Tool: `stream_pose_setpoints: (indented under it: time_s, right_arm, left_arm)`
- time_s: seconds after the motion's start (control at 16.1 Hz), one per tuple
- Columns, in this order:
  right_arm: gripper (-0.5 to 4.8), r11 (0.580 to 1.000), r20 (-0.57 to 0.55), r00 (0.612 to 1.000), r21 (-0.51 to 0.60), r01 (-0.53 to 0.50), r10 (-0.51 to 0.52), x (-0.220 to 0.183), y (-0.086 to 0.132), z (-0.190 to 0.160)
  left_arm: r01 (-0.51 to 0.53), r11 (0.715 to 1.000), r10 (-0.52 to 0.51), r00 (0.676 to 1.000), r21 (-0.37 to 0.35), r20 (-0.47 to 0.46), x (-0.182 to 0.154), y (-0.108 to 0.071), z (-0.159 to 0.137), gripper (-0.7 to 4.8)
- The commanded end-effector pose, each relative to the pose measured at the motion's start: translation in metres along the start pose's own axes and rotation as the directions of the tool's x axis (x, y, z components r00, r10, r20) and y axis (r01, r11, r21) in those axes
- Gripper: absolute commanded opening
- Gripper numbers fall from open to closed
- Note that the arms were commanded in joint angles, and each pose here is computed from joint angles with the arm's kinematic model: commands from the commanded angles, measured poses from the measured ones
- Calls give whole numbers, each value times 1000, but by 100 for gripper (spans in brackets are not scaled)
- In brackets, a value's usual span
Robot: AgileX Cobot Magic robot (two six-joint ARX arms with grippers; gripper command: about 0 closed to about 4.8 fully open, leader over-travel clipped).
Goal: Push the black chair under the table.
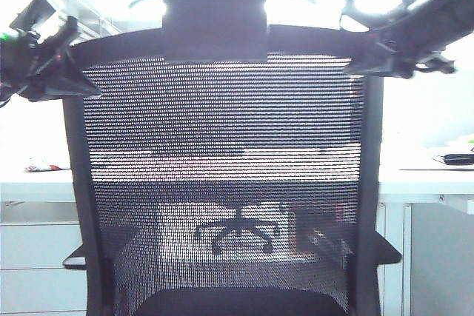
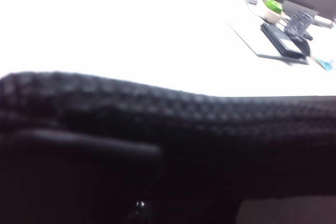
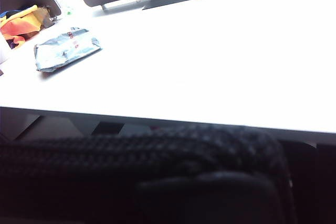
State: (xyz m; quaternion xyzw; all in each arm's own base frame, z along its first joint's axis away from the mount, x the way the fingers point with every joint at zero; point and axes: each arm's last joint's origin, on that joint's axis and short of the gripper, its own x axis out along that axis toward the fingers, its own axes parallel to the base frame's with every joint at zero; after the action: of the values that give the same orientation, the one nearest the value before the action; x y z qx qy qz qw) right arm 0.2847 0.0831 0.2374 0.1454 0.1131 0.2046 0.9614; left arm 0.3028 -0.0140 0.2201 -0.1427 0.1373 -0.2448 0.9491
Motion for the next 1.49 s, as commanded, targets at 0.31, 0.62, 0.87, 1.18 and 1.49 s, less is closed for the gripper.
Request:
stream_pose_setpoints:
  time_s: [0.31,0.62,0.87,1.18,1.49]
  right_arm:
    - [-5,999,100,994,-35,37,-33,47,-15,35]
    - [-5,997,107,992,-28,73,-70,75,-36,43]
    - [-5,996,94,992,-34,87,-83,98,-48,40]
    - [-5,996,108,991,-34,86,-82,108,-56,47]
    - [-5,996,105,992,-41,75,-70,115,-67,51]
  left_arm:
    - [-50,998,44,992,47,116,39,22,33,-6]
    - [-46,998,40,992,44,124,73,39,41,-6]
    - [-44,998,39,991,33,129,91,48,45,-6]
    - [-74,997,69,988,34,142,98,54,44,-6]
    - [-77,996,70,984,37,164,99,55,45,-6]
